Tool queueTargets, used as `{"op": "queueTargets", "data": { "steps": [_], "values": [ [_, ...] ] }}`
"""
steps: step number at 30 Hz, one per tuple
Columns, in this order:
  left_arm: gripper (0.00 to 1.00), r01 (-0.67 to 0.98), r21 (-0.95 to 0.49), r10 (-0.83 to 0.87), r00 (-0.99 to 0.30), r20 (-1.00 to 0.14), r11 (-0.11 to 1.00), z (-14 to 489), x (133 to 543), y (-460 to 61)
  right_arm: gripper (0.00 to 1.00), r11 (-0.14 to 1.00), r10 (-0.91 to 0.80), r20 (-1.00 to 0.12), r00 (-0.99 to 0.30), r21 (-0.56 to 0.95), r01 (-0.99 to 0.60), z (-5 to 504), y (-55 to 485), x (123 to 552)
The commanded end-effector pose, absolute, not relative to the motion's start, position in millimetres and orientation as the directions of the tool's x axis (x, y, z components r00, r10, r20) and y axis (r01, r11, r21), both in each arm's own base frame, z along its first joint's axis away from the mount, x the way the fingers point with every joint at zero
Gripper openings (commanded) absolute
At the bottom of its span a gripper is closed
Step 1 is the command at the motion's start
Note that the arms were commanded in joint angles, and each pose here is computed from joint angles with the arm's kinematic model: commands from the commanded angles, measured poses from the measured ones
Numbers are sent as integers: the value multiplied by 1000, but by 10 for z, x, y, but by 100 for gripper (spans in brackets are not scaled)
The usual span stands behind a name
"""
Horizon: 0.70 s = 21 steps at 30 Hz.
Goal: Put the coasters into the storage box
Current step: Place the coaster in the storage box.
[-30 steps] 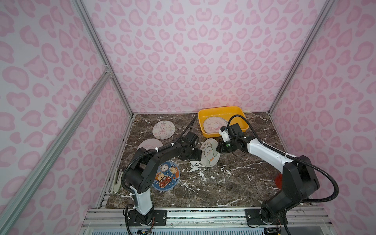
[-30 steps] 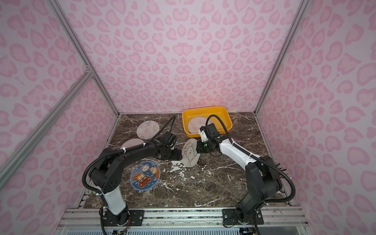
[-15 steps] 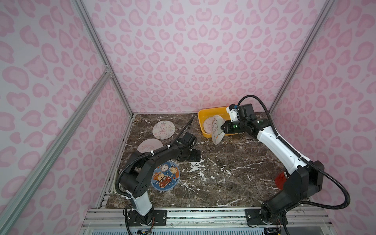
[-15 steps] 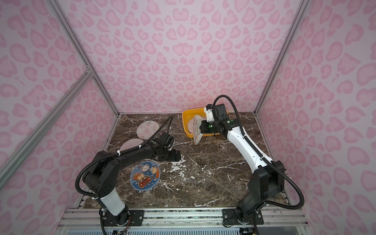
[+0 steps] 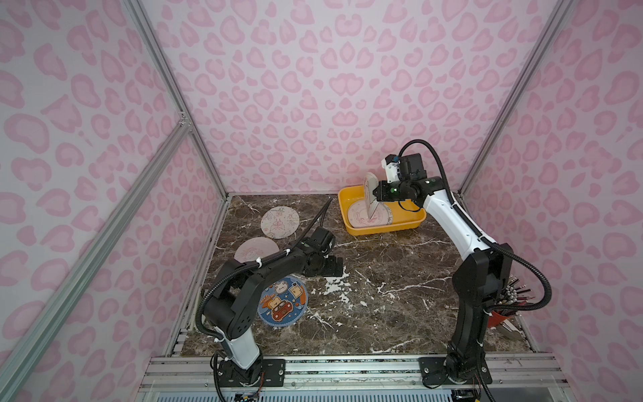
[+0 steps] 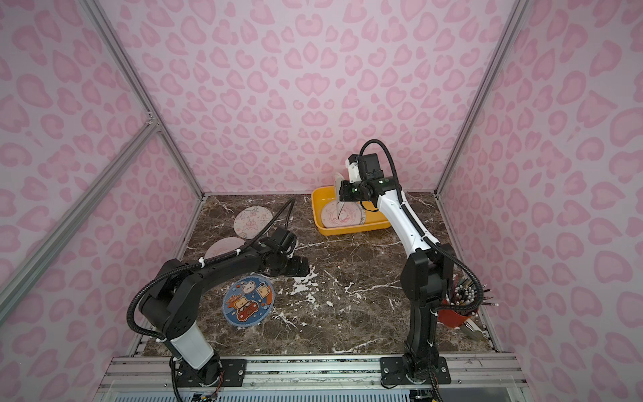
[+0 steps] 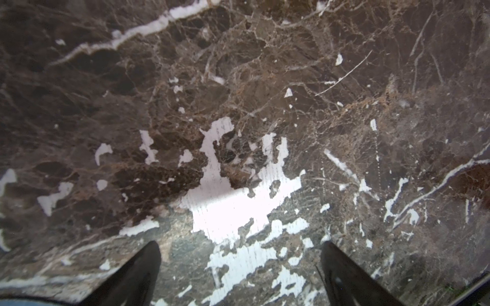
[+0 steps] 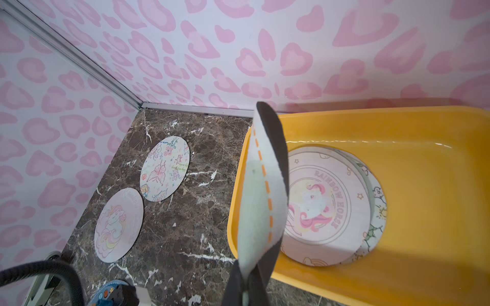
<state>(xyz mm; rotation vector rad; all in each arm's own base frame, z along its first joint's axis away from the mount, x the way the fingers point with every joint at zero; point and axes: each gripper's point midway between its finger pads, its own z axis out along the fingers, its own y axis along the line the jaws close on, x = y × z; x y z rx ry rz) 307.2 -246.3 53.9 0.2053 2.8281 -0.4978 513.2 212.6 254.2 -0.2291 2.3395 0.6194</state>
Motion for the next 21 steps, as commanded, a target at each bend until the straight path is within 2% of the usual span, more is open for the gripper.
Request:
{"op": "queueTargets", "data": {
  "steps": [1, 11, 21],
  "values": [
    [97, 194, -326, 100, -953, -285, 925, 551, 3072, -2483, 0, 863, -12, -661, -750, 372, -342, 2400, 2201, 5252],
    [98, 196, -321, 105, -954, -280, 926, 523, 3060, -2473, 0, 858, -22, -605, -796, 398, -326, 1762, 2316, 5586],
    [99, 199, -320, 107, -953, -284, 926, 536, 3076, -2480, 0, 928, -44, -535, -844, 291, -233, 1235, 1833, 5771]
  ]
}}
